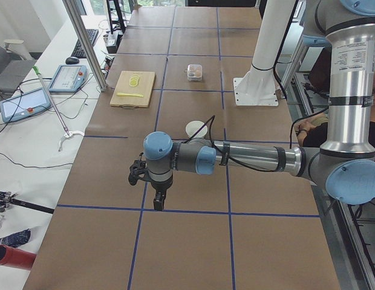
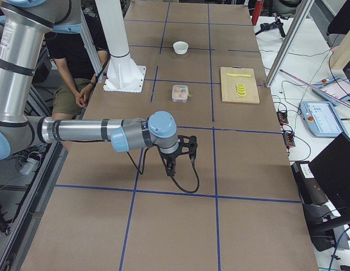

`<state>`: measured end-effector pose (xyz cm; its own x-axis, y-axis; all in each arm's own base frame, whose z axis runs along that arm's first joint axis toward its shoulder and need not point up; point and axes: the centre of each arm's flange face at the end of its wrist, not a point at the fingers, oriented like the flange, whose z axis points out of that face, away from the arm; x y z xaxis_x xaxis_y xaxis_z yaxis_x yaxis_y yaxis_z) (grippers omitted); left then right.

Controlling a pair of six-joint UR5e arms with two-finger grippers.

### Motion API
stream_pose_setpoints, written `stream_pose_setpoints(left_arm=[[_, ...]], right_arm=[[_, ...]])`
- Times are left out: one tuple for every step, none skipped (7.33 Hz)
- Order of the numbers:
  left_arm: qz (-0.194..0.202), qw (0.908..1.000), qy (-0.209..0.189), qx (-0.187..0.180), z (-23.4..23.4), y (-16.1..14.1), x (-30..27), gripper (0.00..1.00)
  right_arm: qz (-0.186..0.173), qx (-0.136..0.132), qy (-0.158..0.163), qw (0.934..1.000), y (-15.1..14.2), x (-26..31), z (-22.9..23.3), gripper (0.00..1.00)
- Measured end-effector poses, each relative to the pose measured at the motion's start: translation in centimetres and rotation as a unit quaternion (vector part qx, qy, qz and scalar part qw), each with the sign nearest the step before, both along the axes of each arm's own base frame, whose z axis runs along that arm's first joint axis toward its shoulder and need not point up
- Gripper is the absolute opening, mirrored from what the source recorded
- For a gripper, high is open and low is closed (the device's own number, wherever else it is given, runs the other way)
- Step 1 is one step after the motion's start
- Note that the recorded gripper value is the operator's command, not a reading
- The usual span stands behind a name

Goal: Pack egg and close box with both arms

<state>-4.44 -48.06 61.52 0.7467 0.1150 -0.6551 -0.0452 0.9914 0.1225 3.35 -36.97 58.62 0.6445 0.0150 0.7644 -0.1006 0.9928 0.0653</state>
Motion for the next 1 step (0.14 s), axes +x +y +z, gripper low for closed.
stream_pose_setpoints(left_arm=[[0.0, 1.0, 0.0, 0.002, -0.25, -0.11, 0.0, 1.0]], right_arm=[[0.0, 0.001, 0.0, 1.0, -0.02, -0.01, -0.06, 1.0]])
